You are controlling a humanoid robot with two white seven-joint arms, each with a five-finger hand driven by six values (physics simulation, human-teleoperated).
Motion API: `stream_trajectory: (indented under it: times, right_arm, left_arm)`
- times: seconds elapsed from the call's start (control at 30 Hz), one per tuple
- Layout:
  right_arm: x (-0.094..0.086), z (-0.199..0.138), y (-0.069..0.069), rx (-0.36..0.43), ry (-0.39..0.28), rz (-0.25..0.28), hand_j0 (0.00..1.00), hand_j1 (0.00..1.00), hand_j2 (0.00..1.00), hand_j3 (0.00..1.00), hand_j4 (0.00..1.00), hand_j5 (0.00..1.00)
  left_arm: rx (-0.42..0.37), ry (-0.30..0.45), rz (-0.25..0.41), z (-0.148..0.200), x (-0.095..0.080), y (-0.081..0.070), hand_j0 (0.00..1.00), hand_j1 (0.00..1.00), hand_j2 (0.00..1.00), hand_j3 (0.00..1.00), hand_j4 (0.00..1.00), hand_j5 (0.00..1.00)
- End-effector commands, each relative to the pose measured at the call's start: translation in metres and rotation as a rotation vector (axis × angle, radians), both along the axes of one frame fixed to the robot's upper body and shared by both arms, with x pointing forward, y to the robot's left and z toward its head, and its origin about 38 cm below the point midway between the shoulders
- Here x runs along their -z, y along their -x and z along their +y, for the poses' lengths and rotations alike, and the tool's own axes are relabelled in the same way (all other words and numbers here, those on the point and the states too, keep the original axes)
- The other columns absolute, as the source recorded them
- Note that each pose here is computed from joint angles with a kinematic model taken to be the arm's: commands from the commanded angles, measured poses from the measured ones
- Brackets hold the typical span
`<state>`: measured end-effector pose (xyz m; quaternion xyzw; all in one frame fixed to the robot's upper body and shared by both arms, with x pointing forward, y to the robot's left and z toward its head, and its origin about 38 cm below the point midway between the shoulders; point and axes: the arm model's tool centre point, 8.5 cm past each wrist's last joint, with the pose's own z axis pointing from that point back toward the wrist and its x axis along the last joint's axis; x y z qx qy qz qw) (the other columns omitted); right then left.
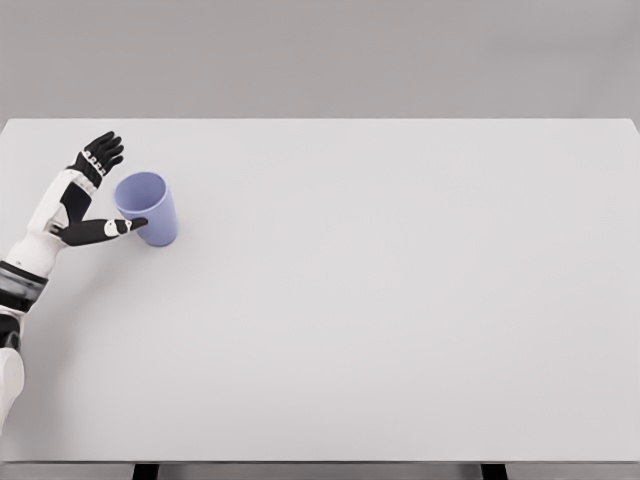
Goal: Flip the cup with left arm and place it on the table
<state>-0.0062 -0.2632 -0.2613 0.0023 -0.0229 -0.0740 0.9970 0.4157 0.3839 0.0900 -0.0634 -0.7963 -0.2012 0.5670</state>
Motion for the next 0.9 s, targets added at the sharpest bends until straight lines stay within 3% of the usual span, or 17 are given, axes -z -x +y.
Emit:
stream_trajectory:
  times: [0.0, 0.6, 0.8, 0.87]
  right_arm:
    - [0.0, 0.0, 0.0, 0.0, 0.0, 0.0, 1.0, 1.0, 1.0, 1.0, 1.0, 1.0]
    - [0.0, 0.0, 0.0, 0.0, 0.0, 0.0, 1.0, 1.0, 1.0, 1.0, 1.0, 1.0]
    - [0.0, 0.0, 0.0, 0.0, 0.0, 0.0, 1.0, 1.0, 1.0, 1.0, 1.0, 1.0]
    - [0.0, 0.0, 0.0, -0.001, 0.0, 0.0, 1.0, 1.0, 1.0, 1.0, 1.0, 1.0]
  left_arm:
    - [0.0, 0.005, -0.01, 0.0, -0.003, 0.0, 1.0, 1.0, 1.0, 1.0, 1.0, 1.0]
    - [0.01, 0.001, -0.013, -0.002, -0.001, 0.01, 1.0, 1.0, 1.0, 1.0, 1.0, 1.0]
    - [0.006, -0.017, -0.024, 0.005, -0.007, 0.012, 1.0, 1.0, 1.0, 1.0, 1.0, 1.0]
    - [0.013, -0.065, -0.039, 0.015, -0.018, 0.016, 1.0, 1.0, 1.0, 1.0, 1.0, 1.0]
